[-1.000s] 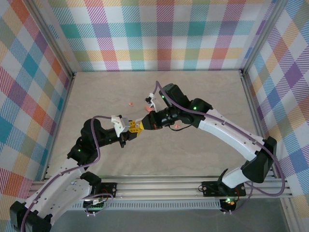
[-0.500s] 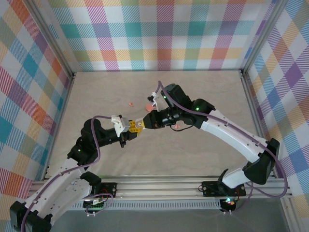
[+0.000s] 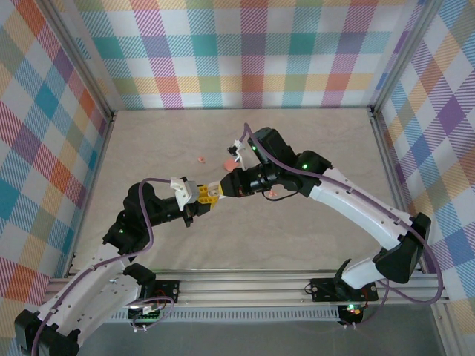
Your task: Insert wireless bluetooth earbuds into charging case
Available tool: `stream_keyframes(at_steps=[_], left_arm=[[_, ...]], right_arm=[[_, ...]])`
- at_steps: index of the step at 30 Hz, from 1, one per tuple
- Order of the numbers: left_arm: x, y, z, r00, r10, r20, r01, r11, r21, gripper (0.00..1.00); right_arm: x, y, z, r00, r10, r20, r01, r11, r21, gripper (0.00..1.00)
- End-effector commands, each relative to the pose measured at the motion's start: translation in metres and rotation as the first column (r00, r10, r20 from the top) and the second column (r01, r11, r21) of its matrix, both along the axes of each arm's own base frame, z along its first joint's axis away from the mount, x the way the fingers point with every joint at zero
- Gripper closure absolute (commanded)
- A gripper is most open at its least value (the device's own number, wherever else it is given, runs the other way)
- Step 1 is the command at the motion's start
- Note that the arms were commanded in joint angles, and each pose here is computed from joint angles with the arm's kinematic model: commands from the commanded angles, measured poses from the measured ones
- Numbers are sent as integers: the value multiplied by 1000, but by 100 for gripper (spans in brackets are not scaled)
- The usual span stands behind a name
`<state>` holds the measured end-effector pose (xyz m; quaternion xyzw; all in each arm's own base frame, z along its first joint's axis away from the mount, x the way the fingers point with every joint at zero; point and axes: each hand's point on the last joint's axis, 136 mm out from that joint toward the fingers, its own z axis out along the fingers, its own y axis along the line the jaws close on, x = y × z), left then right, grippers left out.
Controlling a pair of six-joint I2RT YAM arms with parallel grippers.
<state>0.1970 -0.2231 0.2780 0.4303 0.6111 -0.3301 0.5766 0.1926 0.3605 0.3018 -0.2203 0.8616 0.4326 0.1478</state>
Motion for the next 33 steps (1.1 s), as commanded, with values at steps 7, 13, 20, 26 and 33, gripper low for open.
stream_keyframes(at_steps=[7,13,20,26,33], left_arm=[[-7,-2,16,1000,-17,25,18,999,-46,100],[-7,-1,12,1000,-14,-8,14,999,-38,100],[-13,1,16,1000,-21,-13,21,999,-46,100],[-20,5,21,1000,-22,-17,21,999,-43,100],[-34,3,23,996,-87,-36,85,995,-43,100]], right_arm=[[-3,-8,36,992,13,125,-23,997,76,81],[-2,-22,56,975,-14,222,-5,996,85,73],[27,-46,34,960,-96,264,118,991,-70,64],[46,-36,10,970,-79,231,106,989,-108,60],[61,-14,-19,991,-38,125,51,993,-104,62]])
